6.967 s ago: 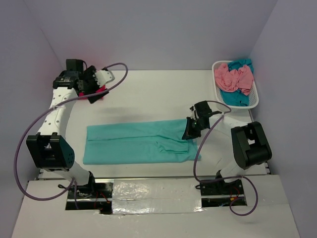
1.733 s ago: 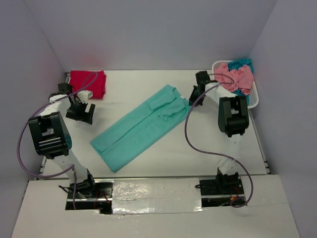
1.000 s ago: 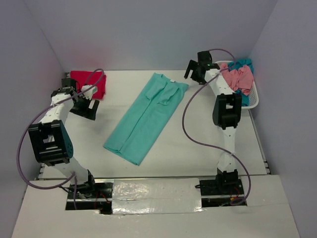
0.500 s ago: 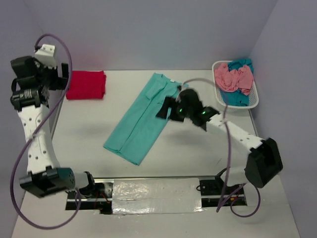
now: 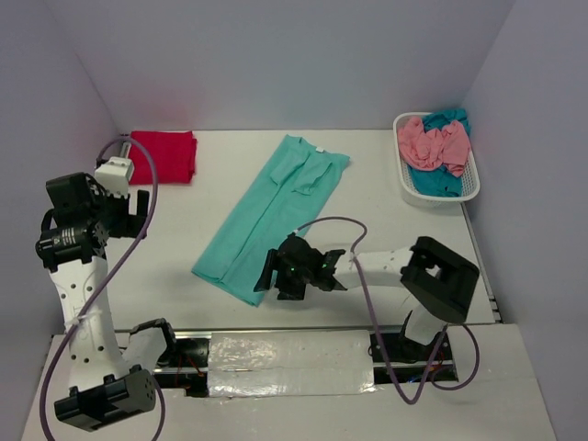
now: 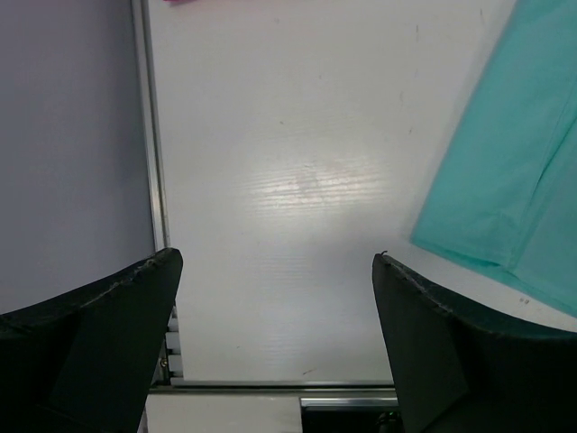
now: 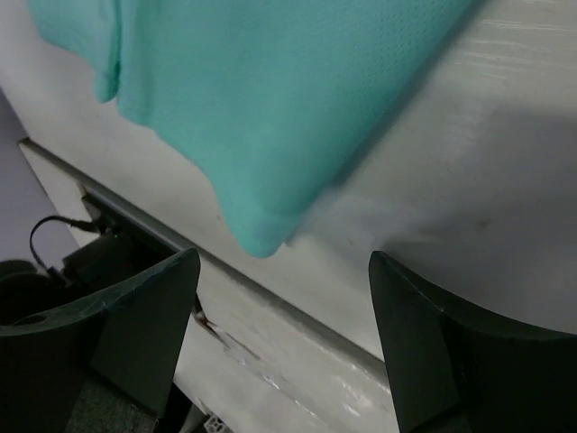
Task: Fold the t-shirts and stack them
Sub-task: Rotate the tshirt 90 degrees, then grab the bottom of the folded rectangular tshirt with both arms, then fold the folded rectangular tshirt in 1/3 of the way
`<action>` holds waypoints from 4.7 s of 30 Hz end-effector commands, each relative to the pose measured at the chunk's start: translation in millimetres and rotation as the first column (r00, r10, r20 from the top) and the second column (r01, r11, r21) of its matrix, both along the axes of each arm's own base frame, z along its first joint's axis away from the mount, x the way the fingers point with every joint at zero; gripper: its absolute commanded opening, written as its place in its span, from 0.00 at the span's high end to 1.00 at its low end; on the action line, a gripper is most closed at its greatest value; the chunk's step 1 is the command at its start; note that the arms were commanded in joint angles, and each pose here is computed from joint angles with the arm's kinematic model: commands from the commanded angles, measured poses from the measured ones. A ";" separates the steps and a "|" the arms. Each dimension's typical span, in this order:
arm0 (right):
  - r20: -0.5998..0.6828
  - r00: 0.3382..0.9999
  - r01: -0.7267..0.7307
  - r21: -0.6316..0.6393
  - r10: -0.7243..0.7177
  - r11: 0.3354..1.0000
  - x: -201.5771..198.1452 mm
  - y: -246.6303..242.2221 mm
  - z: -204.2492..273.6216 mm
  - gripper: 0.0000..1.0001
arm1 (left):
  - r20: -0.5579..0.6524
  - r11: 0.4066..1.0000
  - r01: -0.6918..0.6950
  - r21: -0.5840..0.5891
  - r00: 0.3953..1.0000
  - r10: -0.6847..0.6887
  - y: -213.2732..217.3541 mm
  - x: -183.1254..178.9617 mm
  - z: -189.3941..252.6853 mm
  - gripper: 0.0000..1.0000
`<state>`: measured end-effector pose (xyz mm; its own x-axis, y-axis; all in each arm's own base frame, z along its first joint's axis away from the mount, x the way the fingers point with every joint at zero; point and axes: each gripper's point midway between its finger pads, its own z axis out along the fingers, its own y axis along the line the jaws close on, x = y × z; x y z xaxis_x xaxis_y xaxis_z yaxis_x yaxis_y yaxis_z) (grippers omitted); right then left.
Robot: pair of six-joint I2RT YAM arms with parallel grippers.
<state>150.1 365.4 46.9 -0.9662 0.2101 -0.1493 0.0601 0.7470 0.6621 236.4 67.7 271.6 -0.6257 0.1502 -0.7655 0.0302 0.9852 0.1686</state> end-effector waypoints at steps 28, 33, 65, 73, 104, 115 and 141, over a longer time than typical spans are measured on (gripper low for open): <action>-0.170 0.983 0.067 0.013 -0.064 0.998 -37.5 -2.9 -46.0 1.00 | -0.070 0.940 0.302 -0.157 0.946 -0.316 -49.9 60.2 -28.7 0.14; -0.176 0.984 0.035 -0.008 -0.036 0.999 -53.7 -36.3 -54.1 1.00 | -0.078 0.884 0.468 -0.014 0.880 -0.468 -113.3 75.0 -46.3 0.13; -0.109 0.994 -0.038 -0.057 0.031 0.998 -88.5 -126.5 -54.1 0.59 | -0.522 -0.792 0.380 0.478 -0.602 -0.604 -224.1 -107.0 -254.6 0.21; -0.132 0.989 -0.070 -0.039 0.064 0.997 -86.7 -110.7 -51.5 0.57 | -0.523 -0.829 0.334 0.448 -0.654 -0.546 -229.1 -109.2 -261.9 0.67; 0.126 0.991 0.055 -0.017 -0.052 0.998 35.4 -147.8 38.3 1.00 | -0.150 -0.035 0.968 0.247 0.002 -0.989 -264.3 22.8 -132.2 1.00; 0.186 0.977 0.115 -0.052 -0.104 0.992 133.7 -170.8 62.5 1.00 | -0.143 0.212 0.954 0.212 0.245 -0.959 -273.9 131.4 -127.6 1.00; 0.140 0.981 0.160 -0.194 -0.135 0.968 244.4 -188.5 15.8 0.52 | -0.133 0.492 0.846 0.204 0.522 -0.843 -264.4 235.1 -194.8 0.75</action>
